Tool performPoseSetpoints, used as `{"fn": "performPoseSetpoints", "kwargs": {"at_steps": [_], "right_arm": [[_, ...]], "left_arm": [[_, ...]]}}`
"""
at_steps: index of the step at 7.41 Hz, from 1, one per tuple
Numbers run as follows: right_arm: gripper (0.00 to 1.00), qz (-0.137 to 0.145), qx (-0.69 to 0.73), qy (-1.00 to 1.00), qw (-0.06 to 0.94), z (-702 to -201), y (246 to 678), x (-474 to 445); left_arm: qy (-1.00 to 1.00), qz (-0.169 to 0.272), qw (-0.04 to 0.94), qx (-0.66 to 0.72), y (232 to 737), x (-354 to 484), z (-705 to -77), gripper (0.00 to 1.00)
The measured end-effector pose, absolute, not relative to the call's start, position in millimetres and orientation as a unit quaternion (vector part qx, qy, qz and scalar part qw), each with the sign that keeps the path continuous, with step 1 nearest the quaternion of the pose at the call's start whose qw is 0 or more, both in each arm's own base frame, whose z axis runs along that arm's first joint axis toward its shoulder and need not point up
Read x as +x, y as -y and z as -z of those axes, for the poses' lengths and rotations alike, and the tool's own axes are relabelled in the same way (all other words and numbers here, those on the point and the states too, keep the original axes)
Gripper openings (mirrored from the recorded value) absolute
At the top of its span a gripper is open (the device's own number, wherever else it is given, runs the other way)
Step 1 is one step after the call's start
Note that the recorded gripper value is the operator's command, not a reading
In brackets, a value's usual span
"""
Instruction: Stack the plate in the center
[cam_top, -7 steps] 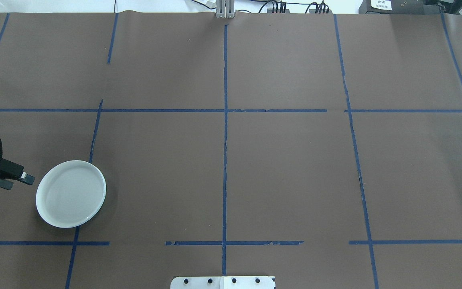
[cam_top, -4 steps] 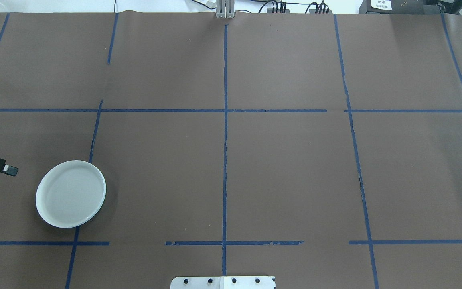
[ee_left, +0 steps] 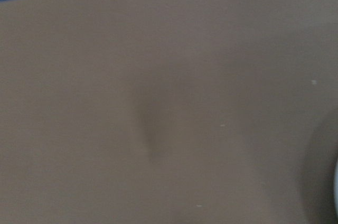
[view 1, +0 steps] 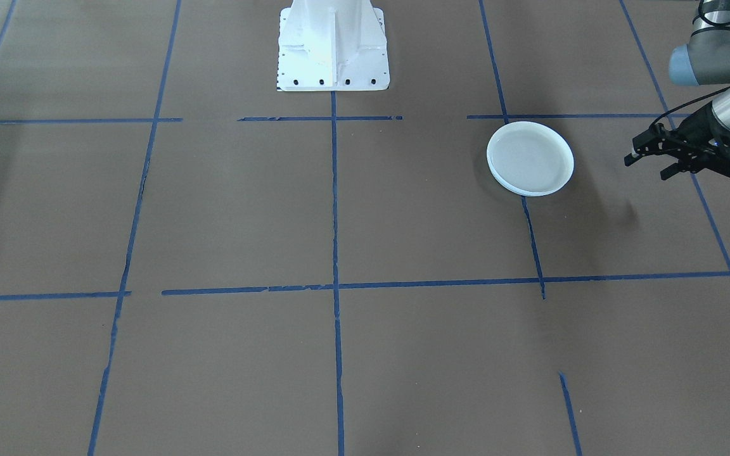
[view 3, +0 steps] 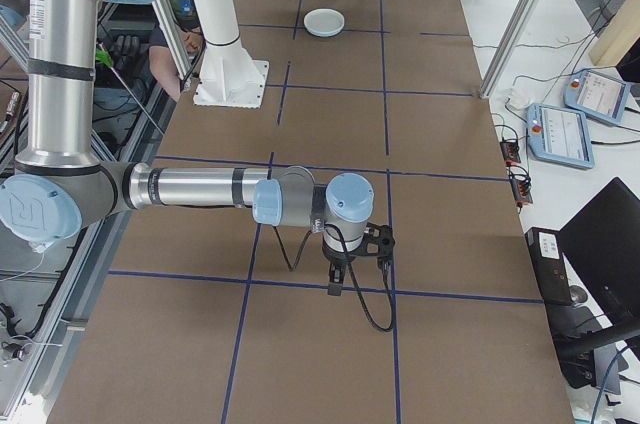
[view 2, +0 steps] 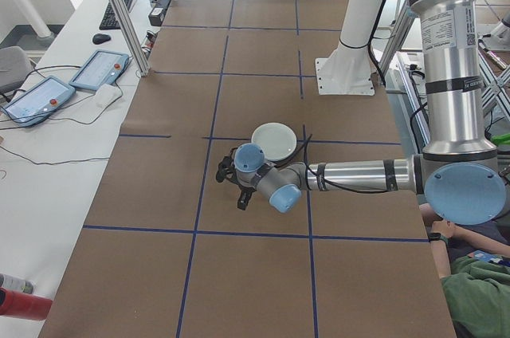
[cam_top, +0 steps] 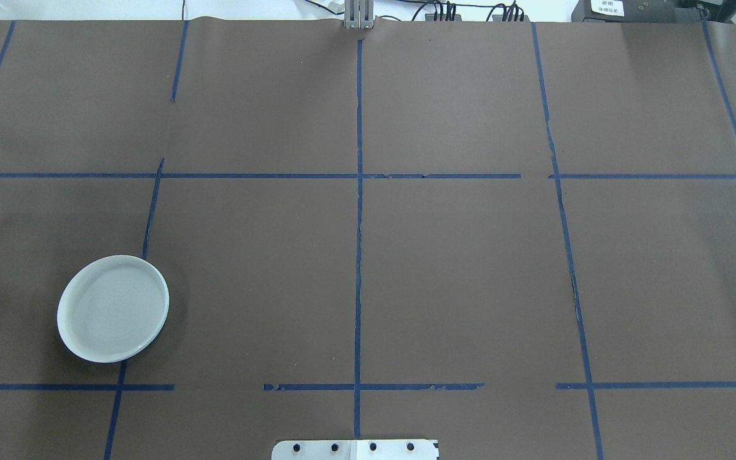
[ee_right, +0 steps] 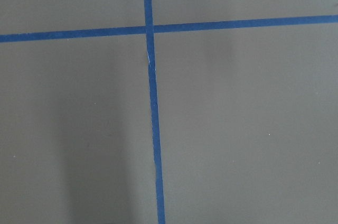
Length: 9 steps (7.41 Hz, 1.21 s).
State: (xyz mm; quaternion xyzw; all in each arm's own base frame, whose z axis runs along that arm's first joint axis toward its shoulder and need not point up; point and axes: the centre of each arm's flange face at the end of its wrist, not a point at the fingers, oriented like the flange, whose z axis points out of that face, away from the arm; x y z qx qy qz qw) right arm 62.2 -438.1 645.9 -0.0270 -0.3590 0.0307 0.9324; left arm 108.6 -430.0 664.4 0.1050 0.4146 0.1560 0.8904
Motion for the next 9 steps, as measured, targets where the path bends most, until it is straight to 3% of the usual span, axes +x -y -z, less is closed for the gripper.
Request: {"fn": "performPoseSetpoints", "kwargs": {"at_steps": [2,6,9], "right_arm": [[1.0,-0.031,-0.027,0.359,0.932,-646,438,62],[1.0,-0.031,-0.027,0.359,0.932,-646,438,62],[1.0,-0.031,-0.027,0.359,0.932,-646,438,62]], "left_arm": [[-0.361,-0.171,0.912,0.091,444,43,-686,1.0],[-0.35,-0.047,0.935,0.006,481,-59,-669,1.0],[-0.362,-0.024,0.932,-0.004,488,-75,-640,1.0]]}}
